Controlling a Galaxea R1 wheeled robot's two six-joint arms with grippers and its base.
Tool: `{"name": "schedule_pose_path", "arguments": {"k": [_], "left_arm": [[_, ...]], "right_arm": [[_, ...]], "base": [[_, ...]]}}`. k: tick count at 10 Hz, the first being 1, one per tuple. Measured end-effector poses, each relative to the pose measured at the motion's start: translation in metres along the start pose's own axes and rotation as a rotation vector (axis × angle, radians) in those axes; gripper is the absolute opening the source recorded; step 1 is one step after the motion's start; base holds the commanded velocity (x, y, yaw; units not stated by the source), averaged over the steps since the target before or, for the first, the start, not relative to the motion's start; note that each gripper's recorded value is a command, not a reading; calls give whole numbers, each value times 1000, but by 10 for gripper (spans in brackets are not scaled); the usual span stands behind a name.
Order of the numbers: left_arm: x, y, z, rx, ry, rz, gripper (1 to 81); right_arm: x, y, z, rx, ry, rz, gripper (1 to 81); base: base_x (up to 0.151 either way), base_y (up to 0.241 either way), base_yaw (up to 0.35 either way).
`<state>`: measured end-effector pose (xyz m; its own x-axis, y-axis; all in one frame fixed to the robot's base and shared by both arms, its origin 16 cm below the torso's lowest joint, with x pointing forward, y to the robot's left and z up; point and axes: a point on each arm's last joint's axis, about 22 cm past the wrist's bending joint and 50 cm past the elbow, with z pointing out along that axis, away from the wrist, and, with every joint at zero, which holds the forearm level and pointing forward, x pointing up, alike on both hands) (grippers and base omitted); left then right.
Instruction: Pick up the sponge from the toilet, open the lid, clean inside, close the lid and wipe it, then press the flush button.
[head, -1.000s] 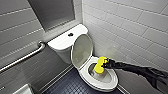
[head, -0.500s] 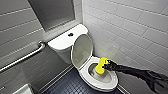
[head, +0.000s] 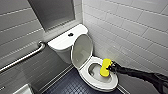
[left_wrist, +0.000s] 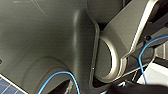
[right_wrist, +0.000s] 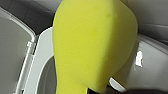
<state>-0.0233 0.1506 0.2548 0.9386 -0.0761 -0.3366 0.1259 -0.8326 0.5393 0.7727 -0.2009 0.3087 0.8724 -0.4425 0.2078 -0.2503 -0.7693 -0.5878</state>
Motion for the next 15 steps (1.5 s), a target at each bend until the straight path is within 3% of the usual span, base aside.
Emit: {"name": "schedule_pose_path", "arguments": {"k": [3, 8, 15], "left_arm": [[1, 4, 1, -8, 1, 1, 811], [2, 19, 7, -30, 4, 6, 811], [5, 28, 11, -43, 7, 19, 811]], "right_arm": [[-19, 42, -31, 6, -6, 62, 10], [-59, 82, -76, 37, 1, 163, 10], [-148, 132, -165, 18, -106, 258, 10]], "base": [[0, 0, 0], [0, 0, 0], [0, 0, 0]]}}
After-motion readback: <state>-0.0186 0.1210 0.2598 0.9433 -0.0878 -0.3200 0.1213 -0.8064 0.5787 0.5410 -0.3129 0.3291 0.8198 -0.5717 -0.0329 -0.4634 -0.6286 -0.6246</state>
